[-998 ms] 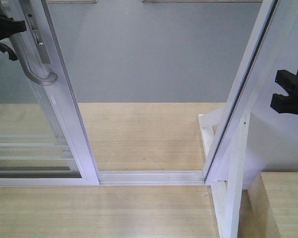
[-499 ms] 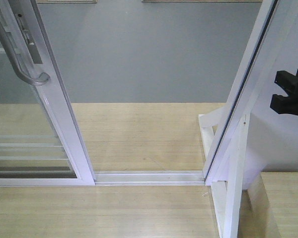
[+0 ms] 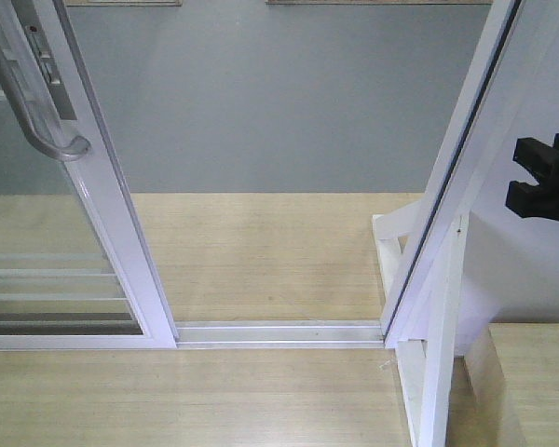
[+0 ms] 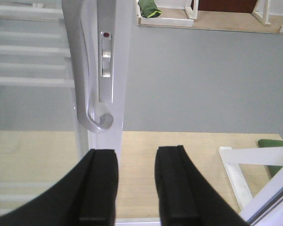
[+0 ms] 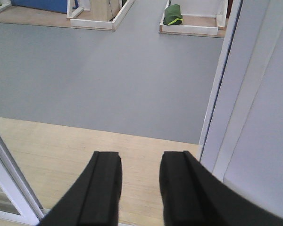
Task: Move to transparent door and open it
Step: 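Release the handle and withdraw the left gripper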
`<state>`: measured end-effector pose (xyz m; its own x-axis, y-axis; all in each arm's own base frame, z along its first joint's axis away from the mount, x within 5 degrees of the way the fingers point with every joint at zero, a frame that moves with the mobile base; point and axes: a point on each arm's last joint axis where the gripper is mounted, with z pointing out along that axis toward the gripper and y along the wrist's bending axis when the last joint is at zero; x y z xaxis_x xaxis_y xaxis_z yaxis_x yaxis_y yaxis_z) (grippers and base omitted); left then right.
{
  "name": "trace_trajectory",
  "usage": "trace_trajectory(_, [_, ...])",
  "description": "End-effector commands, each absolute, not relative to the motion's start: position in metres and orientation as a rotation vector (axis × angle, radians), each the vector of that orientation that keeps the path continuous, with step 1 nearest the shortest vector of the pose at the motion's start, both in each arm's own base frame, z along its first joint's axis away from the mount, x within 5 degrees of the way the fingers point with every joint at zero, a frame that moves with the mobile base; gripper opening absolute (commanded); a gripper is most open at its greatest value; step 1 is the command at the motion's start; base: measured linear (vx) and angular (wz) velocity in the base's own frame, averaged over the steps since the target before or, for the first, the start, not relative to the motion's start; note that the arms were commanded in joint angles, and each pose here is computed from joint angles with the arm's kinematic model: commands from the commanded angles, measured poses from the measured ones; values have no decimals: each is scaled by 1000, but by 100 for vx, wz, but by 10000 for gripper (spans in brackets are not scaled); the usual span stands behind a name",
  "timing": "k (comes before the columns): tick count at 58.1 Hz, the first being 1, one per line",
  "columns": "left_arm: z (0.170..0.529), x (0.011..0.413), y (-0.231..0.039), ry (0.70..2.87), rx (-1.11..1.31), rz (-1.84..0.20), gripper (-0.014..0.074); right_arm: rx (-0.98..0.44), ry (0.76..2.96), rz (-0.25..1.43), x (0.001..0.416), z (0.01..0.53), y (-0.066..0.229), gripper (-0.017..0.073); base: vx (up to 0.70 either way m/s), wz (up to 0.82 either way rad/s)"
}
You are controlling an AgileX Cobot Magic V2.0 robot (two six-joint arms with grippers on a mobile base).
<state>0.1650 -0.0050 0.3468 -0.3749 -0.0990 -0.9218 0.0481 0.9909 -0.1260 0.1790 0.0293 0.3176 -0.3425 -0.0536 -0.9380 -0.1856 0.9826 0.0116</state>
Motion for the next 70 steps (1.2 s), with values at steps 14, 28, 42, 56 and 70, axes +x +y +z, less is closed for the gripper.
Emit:
trace_trajectory(14, [346, 108, -9, 1873, 12, -150, 252, -145, 1810, 120, 180, 336, 27, 295, 0, 0])
trace_trajectory(28, [345, 89, -2, 1681, 7, -29, -8, -145, 1810, 120, 180, 336, 27, 295, 0, 0])
trace_trajectory(42, [281, 70, 3, 1456, -122, -77, -7, -145, 1810, 120, 180, 336, 27, 295, 0, 0])
trace_trajectory(56, [214, 53, 1, 1427, -11, 19, -6, -145, 1810, 120, 180, 336, 27, 295, 0, 0])
trace_trajectory(70, [197, 57, 1, 1499, -15, 9, -6, -146, 1819, 121, 181, 334, 27, 295, 0, 0])
